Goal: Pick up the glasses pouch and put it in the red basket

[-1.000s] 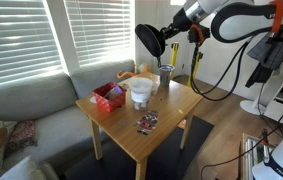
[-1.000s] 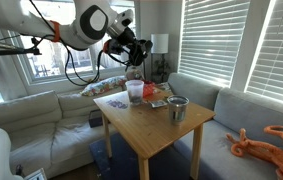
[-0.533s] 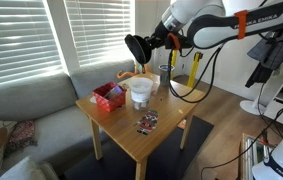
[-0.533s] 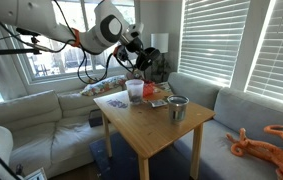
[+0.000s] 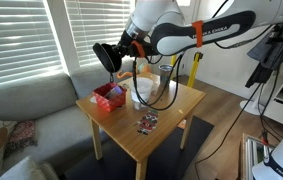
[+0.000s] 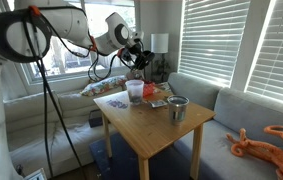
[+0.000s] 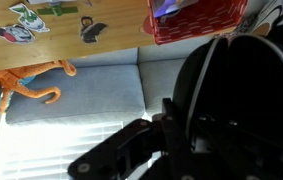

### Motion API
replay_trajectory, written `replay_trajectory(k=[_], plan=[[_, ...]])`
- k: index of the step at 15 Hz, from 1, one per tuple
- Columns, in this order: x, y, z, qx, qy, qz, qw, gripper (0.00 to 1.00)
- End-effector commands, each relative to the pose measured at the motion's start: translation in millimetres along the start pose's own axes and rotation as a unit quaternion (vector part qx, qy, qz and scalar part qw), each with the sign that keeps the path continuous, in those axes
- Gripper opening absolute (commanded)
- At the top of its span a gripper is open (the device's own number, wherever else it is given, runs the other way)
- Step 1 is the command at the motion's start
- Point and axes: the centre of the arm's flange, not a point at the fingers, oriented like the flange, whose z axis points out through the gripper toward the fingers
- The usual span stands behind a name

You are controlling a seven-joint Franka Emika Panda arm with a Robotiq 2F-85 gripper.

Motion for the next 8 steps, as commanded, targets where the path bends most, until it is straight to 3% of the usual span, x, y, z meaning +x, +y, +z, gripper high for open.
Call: replay_trajectory(k=[1, 4, 5, 8], plan=[[2.8, -2.2, 1.6, 0.001, 0.001, 0.001, 1.0, 0.11], [8.0, 0.8, 2.2, -0.001, 0.004, 0.003, 1.0, 0.11], [8.6, 1.1, 1.9, -0.001, 0.005, 0.003, 1.0, 0.03], [6.1, -28.4, 13.0, 0.005, 0.014, 0.002, 0.9999, 0.03]])
